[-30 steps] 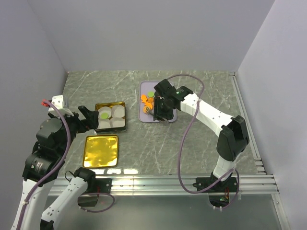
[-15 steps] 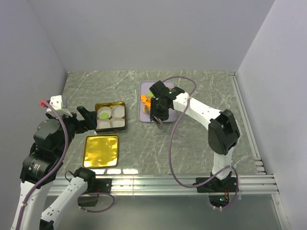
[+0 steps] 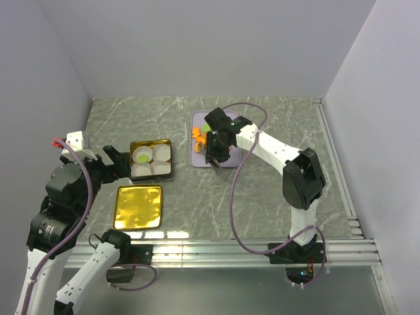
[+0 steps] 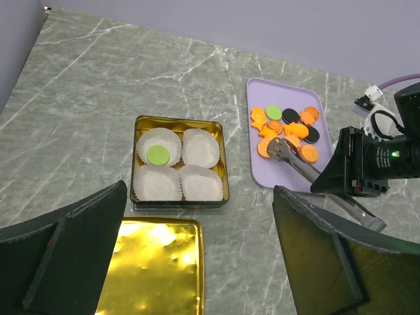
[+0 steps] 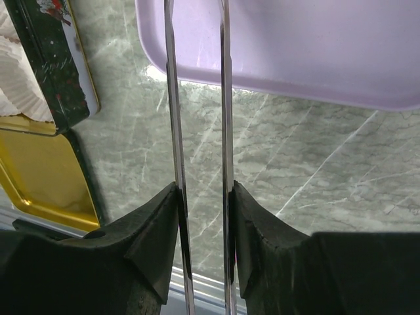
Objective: Pack the cookies
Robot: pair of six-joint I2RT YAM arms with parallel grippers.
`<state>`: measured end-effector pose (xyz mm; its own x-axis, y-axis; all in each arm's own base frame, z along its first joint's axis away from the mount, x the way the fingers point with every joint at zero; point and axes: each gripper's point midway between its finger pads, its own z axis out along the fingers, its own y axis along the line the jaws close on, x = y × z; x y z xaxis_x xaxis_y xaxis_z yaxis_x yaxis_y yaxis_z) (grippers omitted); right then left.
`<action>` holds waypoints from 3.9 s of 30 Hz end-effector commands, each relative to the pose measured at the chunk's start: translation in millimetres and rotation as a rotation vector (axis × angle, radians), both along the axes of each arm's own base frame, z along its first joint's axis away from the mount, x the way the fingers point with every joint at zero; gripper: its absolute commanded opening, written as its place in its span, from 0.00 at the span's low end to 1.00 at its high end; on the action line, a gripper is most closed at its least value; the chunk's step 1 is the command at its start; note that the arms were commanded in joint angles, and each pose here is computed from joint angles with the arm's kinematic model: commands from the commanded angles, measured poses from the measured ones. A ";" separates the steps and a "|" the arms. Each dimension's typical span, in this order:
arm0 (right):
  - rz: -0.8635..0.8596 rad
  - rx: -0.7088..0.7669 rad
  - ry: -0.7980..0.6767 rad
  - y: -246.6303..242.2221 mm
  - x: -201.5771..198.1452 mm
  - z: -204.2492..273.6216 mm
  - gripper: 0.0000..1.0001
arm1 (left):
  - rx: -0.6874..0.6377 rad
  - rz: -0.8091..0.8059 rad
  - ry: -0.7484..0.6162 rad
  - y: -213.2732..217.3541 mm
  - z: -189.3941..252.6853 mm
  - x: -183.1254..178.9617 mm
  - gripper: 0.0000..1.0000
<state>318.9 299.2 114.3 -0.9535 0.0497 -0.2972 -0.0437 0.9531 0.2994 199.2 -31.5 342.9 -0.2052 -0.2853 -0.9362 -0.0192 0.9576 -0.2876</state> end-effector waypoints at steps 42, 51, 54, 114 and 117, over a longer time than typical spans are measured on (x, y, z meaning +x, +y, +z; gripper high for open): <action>0.258 0.201 -0.299 77.1 0.5 160.0 0.08 | -0.116 -0.031 -0.042 -10.9 21.8 -5.0 0.99; 0.289 0.160 -0.227 105.5 -1.6 116.6 0.06 | -0.119 -0.032 -0.036 -10.2 20.8 -8.2 0.99; 0.301 0.156 -0.200 111.3 -2.1 102.8 0.06 | -0.116 -0.023 -0.034 -7.3 21.1 -11.7 0.99; 0.098 -0.112 -0.327 -28.1 29.7 119.8 0.56 | -0.192 -0.035 0.023 -16.3 3.6 -13.4 0.99; 0.112 -0.143 -0.301 -39.8 17.4 100.5 0.56 | -0.203 -0.045 0.035 -19.4 0.4 -12.9 0.99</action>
